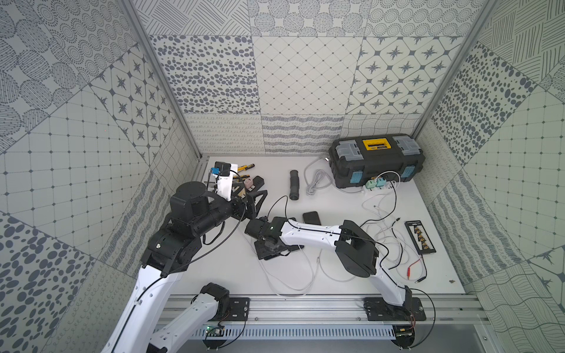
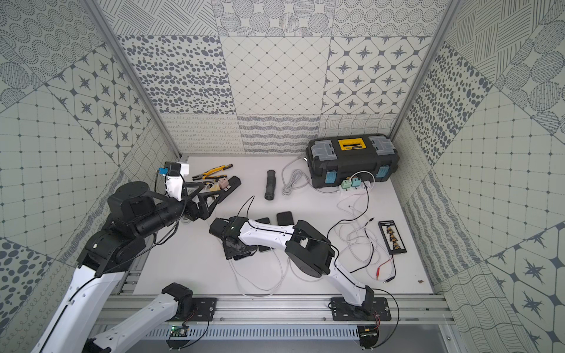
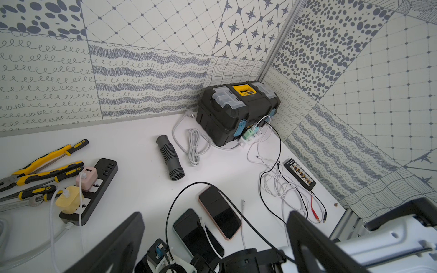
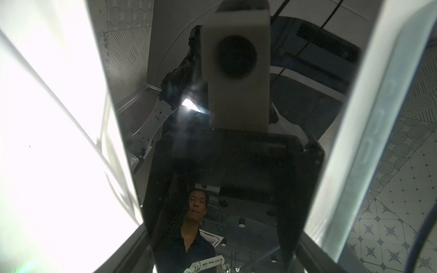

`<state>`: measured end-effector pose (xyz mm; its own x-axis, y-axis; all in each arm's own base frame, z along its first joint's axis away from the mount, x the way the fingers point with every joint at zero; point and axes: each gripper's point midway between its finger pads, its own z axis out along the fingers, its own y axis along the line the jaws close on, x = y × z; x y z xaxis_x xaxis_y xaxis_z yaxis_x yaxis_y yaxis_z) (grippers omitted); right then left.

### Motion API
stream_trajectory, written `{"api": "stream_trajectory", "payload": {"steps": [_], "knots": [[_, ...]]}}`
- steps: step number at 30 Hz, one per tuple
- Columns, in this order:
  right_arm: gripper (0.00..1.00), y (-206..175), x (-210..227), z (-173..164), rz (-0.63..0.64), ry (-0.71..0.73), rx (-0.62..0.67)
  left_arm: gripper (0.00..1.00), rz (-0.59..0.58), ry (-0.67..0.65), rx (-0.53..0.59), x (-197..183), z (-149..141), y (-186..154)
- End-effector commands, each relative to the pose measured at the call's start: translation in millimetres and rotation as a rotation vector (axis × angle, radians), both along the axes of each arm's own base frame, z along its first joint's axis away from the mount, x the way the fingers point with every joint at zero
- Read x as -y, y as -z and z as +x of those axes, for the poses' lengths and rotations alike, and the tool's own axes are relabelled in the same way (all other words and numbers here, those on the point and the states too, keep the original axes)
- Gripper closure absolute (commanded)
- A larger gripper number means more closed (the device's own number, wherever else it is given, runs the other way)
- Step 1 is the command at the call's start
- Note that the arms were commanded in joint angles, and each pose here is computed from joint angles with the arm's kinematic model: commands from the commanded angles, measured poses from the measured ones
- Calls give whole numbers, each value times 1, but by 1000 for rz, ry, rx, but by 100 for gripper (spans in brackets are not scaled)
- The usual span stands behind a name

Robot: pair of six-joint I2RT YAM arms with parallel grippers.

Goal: Unplug the charging cable from the phone
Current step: Place the phone at the center of the board.

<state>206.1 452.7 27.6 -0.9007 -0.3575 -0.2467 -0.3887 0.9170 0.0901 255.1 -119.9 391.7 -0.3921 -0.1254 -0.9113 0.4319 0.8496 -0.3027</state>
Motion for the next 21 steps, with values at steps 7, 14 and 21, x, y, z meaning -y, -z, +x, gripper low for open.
{"api": "stream_trajectory", "payload": {"steps": [7,14,21], "knots": [[15,-1,-6,5,21,3,11,2,13,-3,20,-2,1,-3],[12,-54,-1,27,96,-27,86,2,37,-30,-2,-6,6,10],[7,-111,36,64,141,-28,180,2,73,-72,-18,-13,14,27]]}}
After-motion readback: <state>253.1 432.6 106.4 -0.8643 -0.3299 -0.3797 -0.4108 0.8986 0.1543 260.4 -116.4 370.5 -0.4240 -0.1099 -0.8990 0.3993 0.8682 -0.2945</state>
